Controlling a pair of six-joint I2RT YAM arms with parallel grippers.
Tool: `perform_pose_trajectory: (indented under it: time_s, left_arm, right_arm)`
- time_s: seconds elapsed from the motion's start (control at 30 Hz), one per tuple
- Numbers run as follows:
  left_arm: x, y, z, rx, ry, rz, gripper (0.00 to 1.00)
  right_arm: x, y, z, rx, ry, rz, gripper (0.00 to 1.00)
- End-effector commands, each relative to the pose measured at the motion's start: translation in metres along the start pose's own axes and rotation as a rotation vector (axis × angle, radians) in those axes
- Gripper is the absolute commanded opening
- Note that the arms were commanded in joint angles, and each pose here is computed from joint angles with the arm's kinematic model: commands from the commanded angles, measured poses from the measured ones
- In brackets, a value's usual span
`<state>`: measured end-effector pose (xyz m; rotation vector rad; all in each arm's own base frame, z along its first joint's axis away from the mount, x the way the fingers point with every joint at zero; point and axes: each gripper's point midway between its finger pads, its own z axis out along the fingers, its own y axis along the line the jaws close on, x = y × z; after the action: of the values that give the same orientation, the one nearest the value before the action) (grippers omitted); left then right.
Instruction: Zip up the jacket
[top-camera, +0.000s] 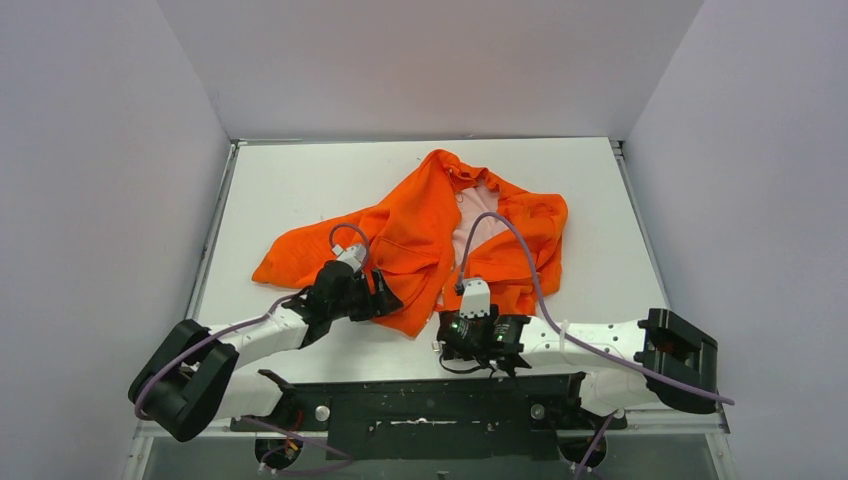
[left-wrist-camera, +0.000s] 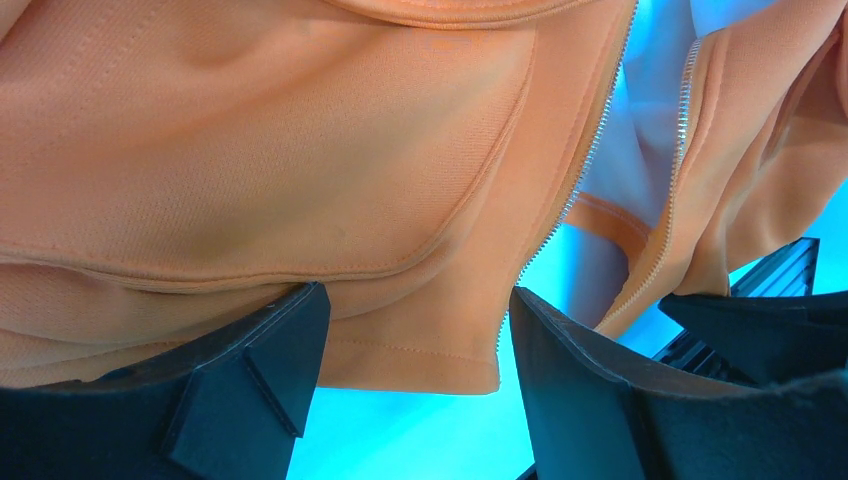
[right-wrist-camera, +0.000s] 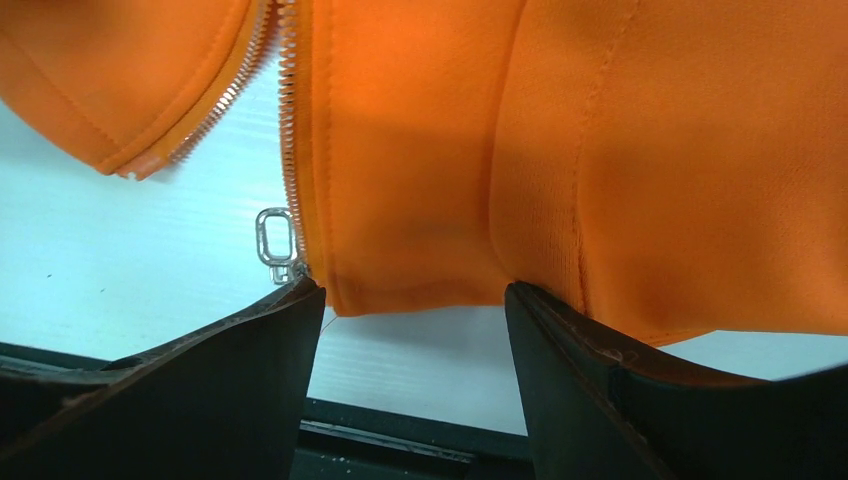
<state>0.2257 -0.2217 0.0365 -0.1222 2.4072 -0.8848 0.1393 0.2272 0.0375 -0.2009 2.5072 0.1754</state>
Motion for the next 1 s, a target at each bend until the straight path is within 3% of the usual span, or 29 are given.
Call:
perform_pose_trajectory:
  time_s: [0.0,0.33,0.97]
  left_arm:
    - [-0.003,-0.002,-0.002,0.005,-0.023,0.016,0.66]
    - [-0.005,-0.007,-0.001,0.017,-0.023,0.019,0.66]
    - [-0.005,-0.007,0.002,0.012,-0.015,0.030,0.66]
  right_arm:
    - [-0.013,-0.005,0.008,0.033,-0.072,0.049,0.70]
    - [-0.011,-0.010,0.018,0.040,-0.062,0.056,0.79]
    - [0.023,-0.025,0.025,0.054,0.038,0.023,0.77]
